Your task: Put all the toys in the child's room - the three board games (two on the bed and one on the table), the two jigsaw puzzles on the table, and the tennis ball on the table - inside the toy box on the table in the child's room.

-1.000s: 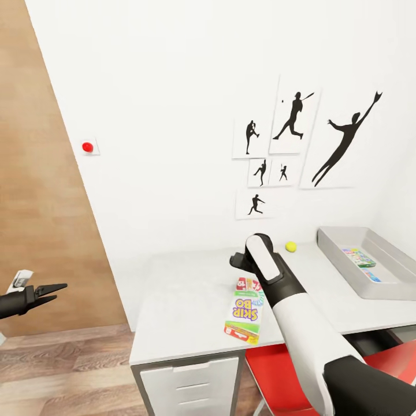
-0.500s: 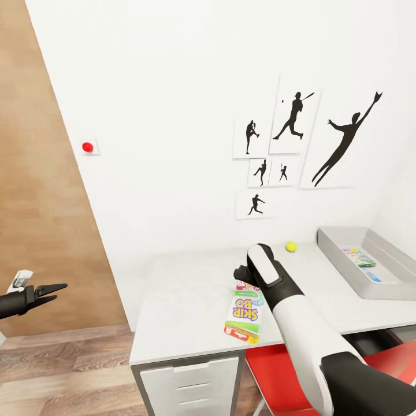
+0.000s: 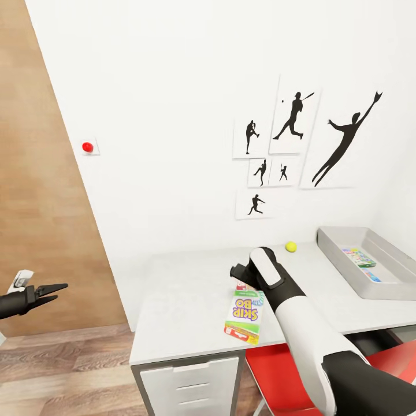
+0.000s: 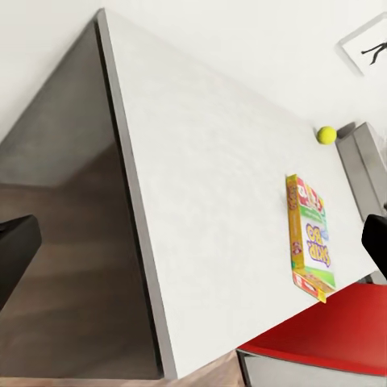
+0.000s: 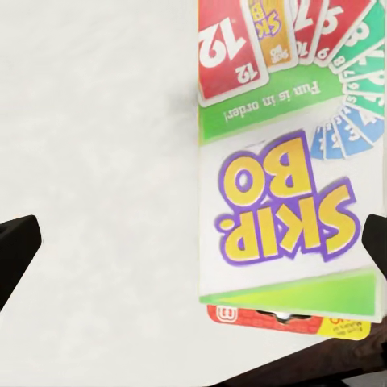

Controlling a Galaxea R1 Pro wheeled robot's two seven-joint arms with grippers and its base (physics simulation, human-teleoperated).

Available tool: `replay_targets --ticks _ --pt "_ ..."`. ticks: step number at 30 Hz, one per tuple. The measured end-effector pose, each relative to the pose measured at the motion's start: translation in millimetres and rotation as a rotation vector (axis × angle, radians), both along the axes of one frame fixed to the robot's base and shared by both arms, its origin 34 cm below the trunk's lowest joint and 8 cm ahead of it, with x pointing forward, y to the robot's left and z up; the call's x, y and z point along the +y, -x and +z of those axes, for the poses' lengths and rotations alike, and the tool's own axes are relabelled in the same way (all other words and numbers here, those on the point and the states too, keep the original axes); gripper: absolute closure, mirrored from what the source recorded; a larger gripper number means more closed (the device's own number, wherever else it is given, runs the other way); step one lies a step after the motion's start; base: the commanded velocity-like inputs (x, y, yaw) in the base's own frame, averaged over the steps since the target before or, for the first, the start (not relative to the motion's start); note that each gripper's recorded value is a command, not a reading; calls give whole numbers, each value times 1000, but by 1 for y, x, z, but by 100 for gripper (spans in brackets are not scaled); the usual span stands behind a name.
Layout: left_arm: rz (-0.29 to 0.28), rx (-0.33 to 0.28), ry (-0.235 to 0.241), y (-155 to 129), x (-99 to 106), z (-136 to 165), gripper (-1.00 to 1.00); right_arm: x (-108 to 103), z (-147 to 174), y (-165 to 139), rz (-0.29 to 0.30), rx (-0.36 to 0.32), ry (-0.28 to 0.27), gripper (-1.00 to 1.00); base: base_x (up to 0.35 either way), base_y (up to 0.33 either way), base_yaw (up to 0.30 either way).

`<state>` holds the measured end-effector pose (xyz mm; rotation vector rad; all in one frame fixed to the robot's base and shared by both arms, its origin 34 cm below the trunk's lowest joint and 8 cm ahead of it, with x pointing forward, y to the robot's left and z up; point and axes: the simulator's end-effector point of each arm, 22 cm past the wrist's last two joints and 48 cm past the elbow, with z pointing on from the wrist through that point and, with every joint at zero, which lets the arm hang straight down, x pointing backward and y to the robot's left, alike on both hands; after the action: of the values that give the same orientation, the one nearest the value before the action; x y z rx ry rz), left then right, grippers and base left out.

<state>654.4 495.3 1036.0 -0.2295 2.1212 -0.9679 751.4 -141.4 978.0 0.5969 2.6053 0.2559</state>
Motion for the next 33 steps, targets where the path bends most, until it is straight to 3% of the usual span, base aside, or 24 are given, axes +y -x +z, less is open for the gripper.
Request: replay_targets --ticks 10,17,33 --pt "-2 0 3 0 -2 -1 -100 -2 2 -3 -2 -11 -3 -100 0 0 0" --pt "-4 0 4 0 -3 -1 -100 -36 -2 -5 -38 -7 37 -100 0 0 0" --pt "-2 -1 4 0 -1 -1 -100 -60 -1 -8 -51 -19 63 -100 0 -94 0"
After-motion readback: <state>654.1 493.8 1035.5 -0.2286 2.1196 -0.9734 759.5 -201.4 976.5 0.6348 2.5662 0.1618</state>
